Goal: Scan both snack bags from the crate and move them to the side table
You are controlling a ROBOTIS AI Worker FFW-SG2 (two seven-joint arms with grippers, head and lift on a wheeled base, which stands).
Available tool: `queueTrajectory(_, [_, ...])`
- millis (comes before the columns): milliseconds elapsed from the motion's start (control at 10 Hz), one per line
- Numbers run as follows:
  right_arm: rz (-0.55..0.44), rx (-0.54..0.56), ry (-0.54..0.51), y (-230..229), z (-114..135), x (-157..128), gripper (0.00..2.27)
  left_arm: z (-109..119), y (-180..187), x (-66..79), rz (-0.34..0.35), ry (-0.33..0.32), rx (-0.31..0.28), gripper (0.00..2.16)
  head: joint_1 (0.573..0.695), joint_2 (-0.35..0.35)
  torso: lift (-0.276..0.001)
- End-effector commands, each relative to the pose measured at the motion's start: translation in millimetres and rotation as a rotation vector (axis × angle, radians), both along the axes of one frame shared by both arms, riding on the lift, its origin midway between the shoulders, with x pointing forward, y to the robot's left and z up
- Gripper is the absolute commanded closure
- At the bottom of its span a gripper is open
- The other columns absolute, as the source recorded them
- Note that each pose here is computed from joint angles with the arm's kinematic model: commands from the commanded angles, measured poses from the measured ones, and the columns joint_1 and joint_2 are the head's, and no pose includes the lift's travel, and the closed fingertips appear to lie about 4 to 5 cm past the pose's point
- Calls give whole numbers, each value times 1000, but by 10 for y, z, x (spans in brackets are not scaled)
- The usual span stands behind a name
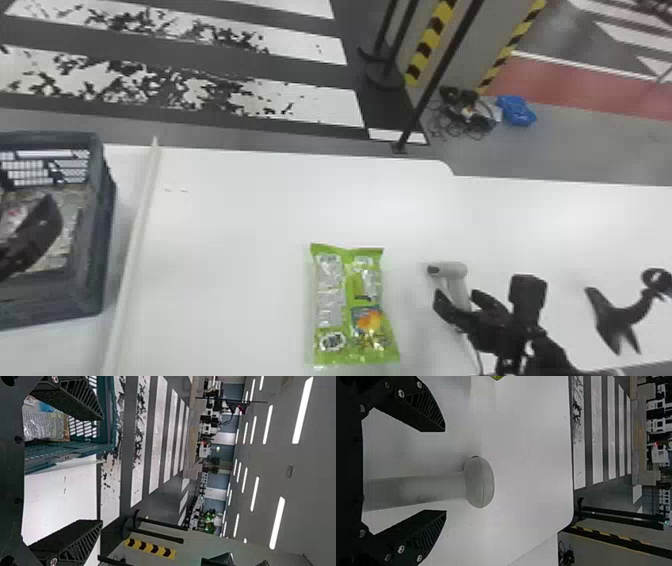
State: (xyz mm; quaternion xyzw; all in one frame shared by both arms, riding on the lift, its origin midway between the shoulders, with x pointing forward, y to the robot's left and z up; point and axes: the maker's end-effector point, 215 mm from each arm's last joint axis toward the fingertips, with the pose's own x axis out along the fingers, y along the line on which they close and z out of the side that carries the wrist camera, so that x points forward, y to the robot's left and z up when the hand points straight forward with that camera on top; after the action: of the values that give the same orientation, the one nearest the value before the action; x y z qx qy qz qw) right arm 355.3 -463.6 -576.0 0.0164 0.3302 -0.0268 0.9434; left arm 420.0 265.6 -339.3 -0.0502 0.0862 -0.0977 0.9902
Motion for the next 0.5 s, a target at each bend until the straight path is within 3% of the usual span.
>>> queueTrajectory(0, [15, -1, 17, 57, -94, 10, 390, -19, -8, -10, -7, 8, -10, 66, 695, -287, -29])
queueTrajectory(100, [21, -7, 25, 66, -112, 5, 556, -19, -14, -11, -10, 9, -9, 66, 695, -283, -29])
queueTrajectory(200, [14, -1, 45, 52, -171, -16, 1646, -21, -11, -6, -10, 9, -8, 66, 695, -279, -29])
queueTrajectory(300, [1, 0, 49, 8, -172, -25, 2243, -7, -12, 0, -10, 6, -6, 66, 695, -279, -29])
queueTrajectory(400, [-9, 0, 45, -27, -159, -45, 2243, -6, -23, 4, -11, 5, -5, 66, 695, -282, -29])
